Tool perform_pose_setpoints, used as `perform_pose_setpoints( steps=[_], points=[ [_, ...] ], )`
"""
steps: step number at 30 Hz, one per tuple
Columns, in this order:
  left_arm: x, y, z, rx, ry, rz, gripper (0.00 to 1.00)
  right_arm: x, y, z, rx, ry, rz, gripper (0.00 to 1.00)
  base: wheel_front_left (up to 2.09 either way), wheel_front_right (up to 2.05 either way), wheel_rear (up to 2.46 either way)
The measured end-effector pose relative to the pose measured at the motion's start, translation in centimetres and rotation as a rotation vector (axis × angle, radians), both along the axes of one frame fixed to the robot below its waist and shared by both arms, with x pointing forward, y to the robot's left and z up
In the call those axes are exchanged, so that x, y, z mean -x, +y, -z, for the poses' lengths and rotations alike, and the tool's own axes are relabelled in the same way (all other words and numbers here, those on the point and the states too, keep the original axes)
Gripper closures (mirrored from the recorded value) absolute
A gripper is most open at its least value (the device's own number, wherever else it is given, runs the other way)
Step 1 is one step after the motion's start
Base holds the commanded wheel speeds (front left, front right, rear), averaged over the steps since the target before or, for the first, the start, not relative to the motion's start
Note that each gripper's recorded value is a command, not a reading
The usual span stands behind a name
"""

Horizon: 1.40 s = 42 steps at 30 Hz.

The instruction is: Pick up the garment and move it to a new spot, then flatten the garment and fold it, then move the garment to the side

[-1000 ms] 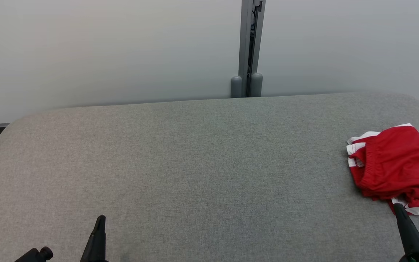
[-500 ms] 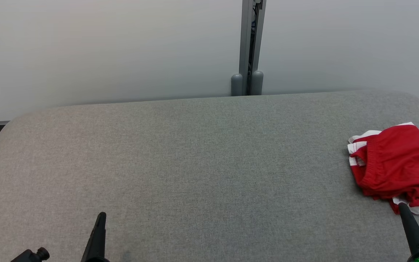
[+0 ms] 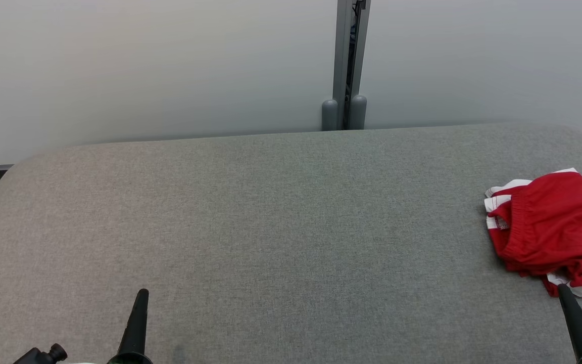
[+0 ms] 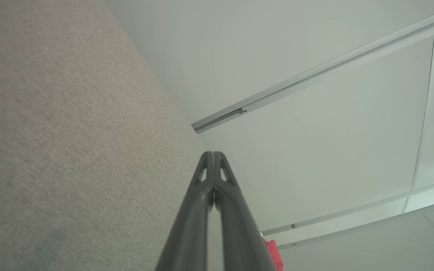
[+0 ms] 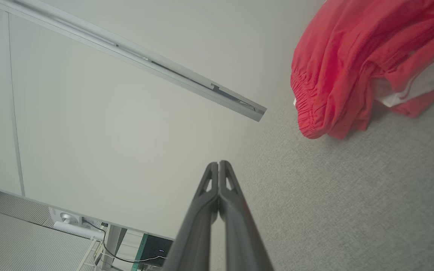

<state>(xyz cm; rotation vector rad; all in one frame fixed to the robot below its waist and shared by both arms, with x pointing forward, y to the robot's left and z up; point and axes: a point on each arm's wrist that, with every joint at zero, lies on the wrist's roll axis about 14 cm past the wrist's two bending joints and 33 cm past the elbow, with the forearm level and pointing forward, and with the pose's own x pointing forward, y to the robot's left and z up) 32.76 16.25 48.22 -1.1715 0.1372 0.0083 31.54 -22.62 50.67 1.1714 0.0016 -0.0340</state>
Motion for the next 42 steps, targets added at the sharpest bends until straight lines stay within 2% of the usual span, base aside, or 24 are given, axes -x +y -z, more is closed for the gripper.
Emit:
perform_pose_setpoints(
  steps=[42],
  points=[
    [-0.7,-0.1,-1.7,0.339,-0.063,-0.018,1.0,0.2,-0.9,0.2,-0.335,-0.024,0.037,1.0,0.0,0.0,0.0]
  ],
)
